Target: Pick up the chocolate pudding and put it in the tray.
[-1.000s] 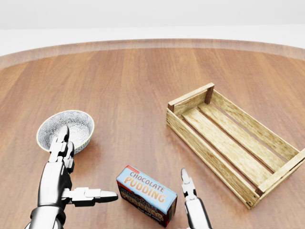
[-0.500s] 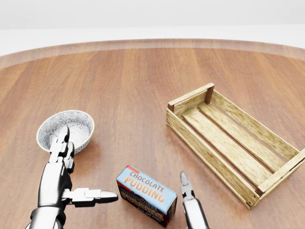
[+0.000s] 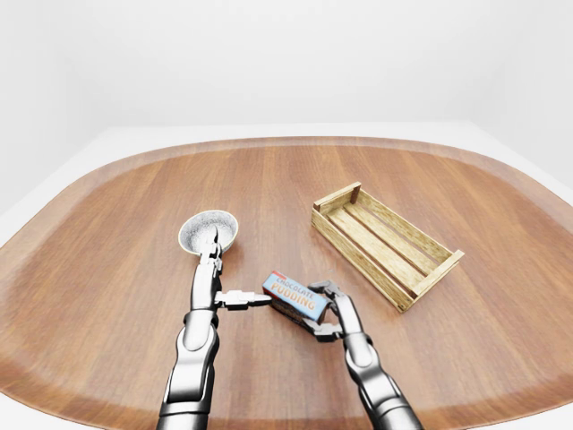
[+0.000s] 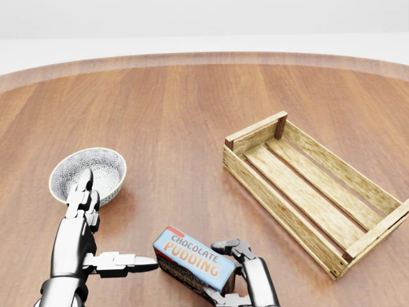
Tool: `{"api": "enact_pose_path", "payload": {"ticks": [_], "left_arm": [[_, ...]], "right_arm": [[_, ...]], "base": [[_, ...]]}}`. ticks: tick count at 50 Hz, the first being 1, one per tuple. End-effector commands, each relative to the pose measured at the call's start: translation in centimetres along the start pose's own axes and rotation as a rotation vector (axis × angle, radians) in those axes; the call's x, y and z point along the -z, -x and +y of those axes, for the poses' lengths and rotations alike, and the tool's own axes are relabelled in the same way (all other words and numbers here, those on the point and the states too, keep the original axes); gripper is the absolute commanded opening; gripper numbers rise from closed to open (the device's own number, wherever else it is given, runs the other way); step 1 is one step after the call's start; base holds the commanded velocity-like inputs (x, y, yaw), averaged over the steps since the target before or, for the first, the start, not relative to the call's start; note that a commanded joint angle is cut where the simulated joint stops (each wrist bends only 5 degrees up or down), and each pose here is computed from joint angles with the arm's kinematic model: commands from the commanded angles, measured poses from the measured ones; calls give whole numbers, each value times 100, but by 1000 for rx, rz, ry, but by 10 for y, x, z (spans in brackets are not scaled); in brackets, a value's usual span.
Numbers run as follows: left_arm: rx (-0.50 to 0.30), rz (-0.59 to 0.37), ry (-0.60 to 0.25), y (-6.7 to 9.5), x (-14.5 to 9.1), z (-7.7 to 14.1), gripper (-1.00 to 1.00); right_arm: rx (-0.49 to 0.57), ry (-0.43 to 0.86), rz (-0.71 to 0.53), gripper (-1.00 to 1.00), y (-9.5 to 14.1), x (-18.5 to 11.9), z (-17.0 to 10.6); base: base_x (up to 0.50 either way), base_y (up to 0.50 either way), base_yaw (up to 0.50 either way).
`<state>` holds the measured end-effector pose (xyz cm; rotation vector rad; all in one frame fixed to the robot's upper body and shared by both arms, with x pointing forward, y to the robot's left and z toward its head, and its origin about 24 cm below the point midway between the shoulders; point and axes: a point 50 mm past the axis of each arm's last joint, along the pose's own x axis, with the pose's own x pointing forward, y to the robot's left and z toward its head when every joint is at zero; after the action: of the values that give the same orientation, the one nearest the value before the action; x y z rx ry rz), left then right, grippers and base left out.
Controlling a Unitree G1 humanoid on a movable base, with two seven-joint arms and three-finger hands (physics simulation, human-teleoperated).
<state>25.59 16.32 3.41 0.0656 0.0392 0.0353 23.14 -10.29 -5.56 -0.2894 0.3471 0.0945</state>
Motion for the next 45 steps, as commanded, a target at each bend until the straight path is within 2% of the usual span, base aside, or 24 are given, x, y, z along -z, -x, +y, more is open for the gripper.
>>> {"api": "enact_pose_path", "payload": {"ticks": [1,14,16,19,23,24,30,39,40,42,45], "left_arm": [[32,29,-14,0,5,-4,100],[32,30,-14,0,5,-4,100],[32,30,-14,0,5,-4,100],[32,30,-14,0,5,-4,100],[32,30,-14,0,5,-4,100],[31,30,-14,0,5,-4,100],[31,30,-14,0,5,-4,100],[31,30,-14,0,5,-4,100],[31,30,-14,0,5,-4,100],[31,30,-14,0,5,-4,100],[31,30,-14,0,5,-4,100]], "right_arm": [[-11,17,11,-100,-1,2,3],[8,1,-11,-100,-1,-3,-1],[15,8,21,-100,-3,3,-1],[19,-31,-87,-100,2,-19,-6],[26,-50,-115,-100,3,-25,-9],[30,-73,-197,-100,9,-42,-13],[51,-113,-332,-100,19,-71,-25],[61,-132,-385,-100,22,-82,-31],[61,-126,-347,-100,19,-74,-30],[64,-131,-395,-100,23,-84,-33],[66,-131,-404,-100,24,-86,-34]], "base": [[0,0,0],[0,0,0],[0,0,0],[0,0,0],[0,0,0],[0,0,0],[0,0,0],[0,0,0],[0,0,0],[0,0,0],[0,0,0]]}}
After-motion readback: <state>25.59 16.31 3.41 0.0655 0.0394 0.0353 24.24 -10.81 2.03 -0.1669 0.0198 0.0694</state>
